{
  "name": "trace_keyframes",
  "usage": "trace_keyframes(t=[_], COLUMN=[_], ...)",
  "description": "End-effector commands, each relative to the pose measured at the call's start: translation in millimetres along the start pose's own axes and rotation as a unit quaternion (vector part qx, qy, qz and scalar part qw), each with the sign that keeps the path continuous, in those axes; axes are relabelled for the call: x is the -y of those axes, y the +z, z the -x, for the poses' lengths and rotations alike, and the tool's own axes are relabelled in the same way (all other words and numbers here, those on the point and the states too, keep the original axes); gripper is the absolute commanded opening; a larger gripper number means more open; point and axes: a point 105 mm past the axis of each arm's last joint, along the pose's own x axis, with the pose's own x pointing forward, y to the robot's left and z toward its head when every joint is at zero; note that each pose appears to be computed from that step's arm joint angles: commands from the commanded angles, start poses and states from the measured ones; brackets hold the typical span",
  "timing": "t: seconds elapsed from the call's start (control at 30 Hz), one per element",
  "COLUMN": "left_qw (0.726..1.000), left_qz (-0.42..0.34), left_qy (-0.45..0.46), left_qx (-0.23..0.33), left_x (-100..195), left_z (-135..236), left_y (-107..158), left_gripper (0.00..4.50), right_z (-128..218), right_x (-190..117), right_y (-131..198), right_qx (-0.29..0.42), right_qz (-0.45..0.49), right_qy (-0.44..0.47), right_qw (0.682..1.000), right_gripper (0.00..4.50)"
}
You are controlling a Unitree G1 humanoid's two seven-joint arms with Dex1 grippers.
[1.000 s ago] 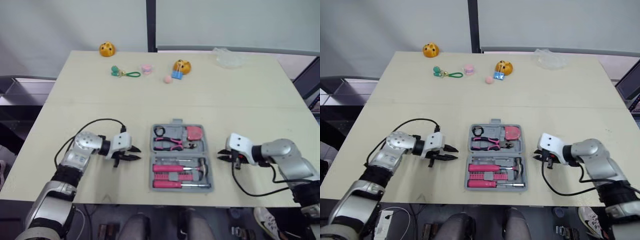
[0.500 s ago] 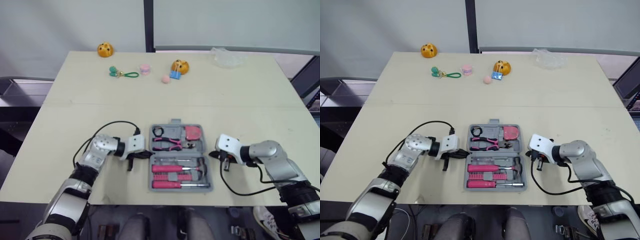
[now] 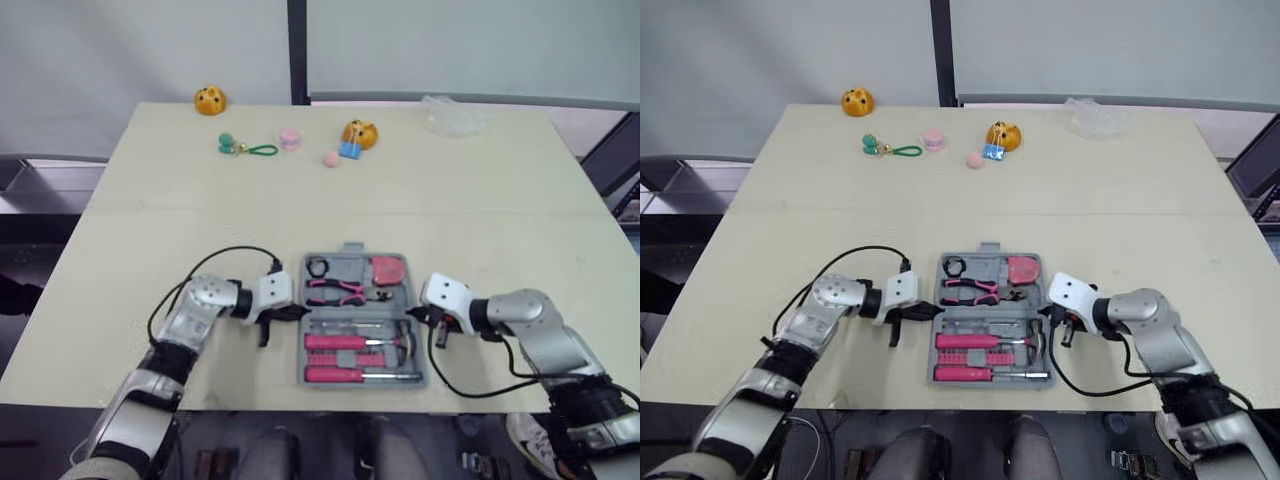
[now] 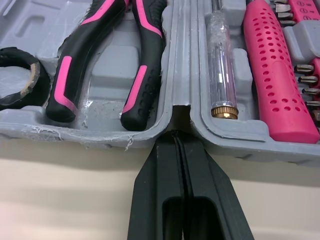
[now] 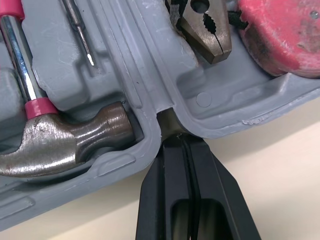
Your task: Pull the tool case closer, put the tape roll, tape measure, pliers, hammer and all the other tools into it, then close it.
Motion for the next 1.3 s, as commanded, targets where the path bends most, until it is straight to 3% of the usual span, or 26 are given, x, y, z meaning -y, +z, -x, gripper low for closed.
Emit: trace_keyframes(t=[0.03,0.3,0.8,1.13,1.3], left_qw=[0.999,0.999,1.000,1.000,1.000], left_qz=[0.005,0.021,0.005,0.002,0.001], left_qy=[-0.028,-0.024,-0.002,-0.013,0.010], left_qx=[0.013,0.005,0.000,-0.006,-0.024], left_x=[21,35,12,18,9], left_z=[-5,0,-6,-8,4], left_y=[6,4,10,5,-2], left_gripper=[0.04,0.04,0.04,0.04,0.04], right_z=[-2,-1,4,3,11], right_x=[-19,-31,-9,-20,-7], right_y=[24,21,18,16,3], right_qx=[0.045,0.042,0.029,0.031,-0.016], right_qz=[0.020,0.004,0.009,-0.003,0.026], right_qy=[0.030,0.034,0.001,0.013,-0.030], right_qw=[0.998,0.998,1.000,0.999,0.999], right_gripper=[0.00,0.00,0.00,0.00,0.00])
